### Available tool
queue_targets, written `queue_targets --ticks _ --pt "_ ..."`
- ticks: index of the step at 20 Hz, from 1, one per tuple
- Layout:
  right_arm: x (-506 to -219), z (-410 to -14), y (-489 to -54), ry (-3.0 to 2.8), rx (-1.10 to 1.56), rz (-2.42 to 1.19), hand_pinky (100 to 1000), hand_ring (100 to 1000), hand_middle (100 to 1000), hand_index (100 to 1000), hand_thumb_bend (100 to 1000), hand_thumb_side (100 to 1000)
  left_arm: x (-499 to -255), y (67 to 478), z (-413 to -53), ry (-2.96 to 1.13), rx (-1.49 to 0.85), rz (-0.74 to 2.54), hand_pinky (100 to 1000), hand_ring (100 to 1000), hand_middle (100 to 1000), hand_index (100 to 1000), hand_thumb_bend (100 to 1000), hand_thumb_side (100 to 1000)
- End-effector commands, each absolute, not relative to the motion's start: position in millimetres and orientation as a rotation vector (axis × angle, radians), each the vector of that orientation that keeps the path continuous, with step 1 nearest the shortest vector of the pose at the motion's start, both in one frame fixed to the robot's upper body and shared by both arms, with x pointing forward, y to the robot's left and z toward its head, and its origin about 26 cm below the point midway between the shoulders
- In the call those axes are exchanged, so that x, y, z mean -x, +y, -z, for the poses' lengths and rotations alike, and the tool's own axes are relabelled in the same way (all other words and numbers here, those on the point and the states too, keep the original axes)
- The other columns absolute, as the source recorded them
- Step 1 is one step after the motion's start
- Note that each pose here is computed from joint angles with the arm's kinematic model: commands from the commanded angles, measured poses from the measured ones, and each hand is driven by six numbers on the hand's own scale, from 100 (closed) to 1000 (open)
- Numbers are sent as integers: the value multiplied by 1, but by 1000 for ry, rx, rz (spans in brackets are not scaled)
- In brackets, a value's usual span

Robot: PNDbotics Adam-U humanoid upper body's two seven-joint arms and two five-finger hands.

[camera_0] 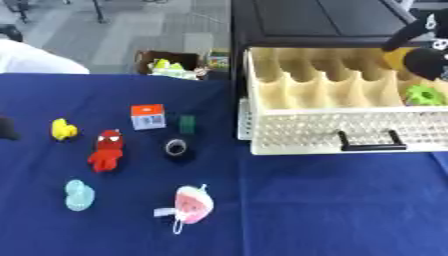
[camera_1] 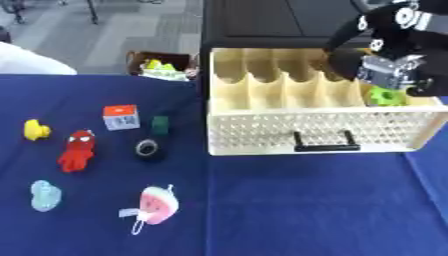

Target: Pick up objects from table and place into drawer.

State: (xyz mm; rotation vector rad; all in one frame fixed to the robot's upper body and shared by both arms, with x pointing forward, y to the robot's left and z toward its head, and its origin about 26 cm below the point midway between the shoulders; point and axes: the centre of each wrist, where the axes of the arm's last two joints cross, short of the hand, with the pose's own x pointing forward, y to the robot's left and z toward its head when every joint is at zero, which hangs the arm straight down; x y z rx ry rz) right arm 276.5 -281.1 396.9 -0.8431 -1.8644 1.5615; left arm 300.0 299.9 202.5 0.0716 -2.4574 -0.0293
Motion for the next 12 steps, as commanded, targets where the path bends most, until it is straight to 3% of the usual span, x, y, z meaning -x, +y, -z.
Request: queue_targets --ticks 1,5,9,12 --pt "-269 -408 -286 -1989 873 -1446 100 100 100 811 100 1000 -297 301 -211 -2490 -89 44 505 563 570 622 126 989" --pt "-269 -407 -291 -2232 775 -1153 106 100 100 777 100 1000 -298 303 -219 -2518 -117 82 503 563 574 627 100 948" --pt "-271 -403 -292 -2416 667 -859 188 100 100 779 100 1000 -299 307 -236 -2575 -207 183 502 563 577 643 100 856" --pt "-274 -397 -291 -2479 614 -719 335 100 100 796 100 1000 -299 308 -249 -2611 -287 266 501 562 578 654 100 792"
